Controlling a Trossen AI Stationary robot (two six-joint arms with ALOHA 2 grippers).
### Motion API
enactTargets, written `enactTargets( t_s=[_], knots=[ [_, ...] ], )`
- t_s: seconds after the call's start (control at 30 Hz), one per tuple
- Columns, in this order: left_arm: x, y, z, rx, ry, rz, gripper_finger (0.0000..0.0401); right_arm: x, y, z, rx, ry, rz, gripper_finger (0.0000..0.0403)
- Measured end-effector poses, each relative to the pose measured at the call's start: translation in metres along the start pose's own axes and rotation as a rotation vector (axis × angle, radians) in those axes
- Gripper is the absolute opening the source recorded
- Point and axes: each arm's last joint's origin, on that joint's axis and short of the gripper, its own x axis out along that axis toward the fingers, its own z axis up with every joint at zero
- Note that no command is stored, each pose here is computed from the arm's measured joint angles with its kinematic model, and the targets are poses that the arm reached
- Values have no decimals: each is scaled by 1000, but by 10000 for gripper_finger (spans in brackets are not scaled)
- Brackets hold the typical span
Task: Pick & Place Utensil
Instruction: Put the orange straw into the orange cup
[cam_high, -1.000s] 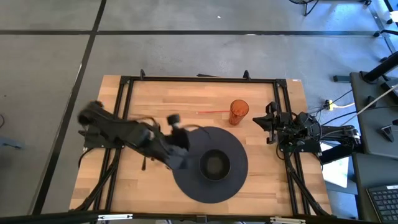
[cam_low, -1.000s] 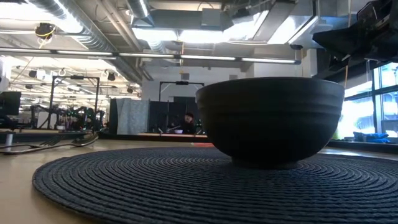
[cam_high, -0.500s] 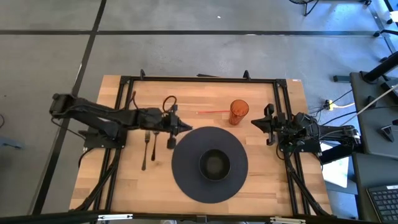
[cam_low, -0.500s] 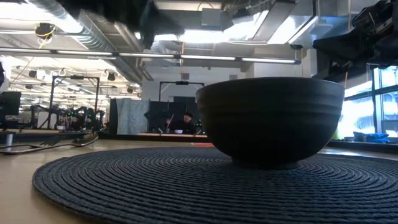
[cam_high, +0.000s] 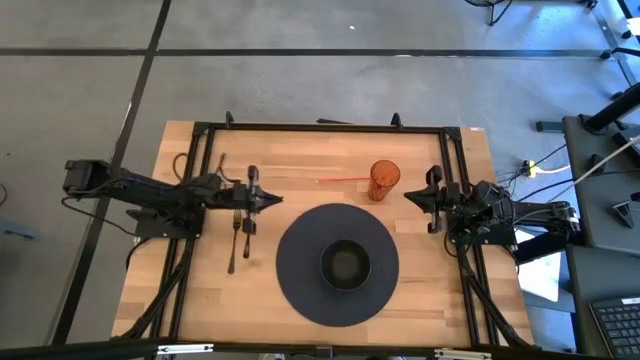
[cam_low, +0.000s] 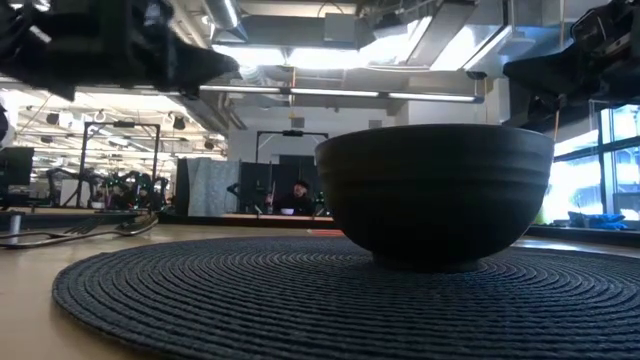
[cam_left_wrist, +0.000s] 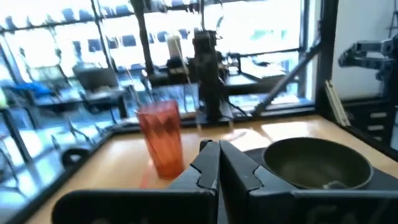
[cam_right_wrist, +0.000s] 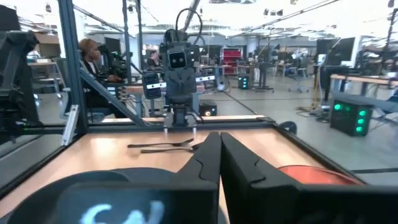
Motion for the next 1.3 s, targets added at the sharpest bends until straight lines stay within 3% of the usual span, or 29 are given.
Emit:
enactTargets(
  t_s=[0.17,0.43,0.57,0.73,1.07,1.23,1.3],
  knots=[
    [-22,12,-1,10,-23,75,1,0,-1,0,-11,1,-43,5],
    [-59,15,10,-10,-11,69,1,0,-1,0,12,1,-43,5],
    [-69,12,2,1,-40,69,1,0,-1,0,-5,-1,-43,5],
    [-74,12,-9,-19,14,87,1,0,-1,0,-10,-2,-44,5],
    [-74,13,-6,-35,-22,111,5,0,-3,1,-68,-7,-102,5],
    [-74,13,-6,-35,-21,111,4,-1,-4,5,2,-30,-153,5],
    [-74,13,-5,-35,-28,112,2,-1,-5,19,6,-43,-165,3]
  ],
)
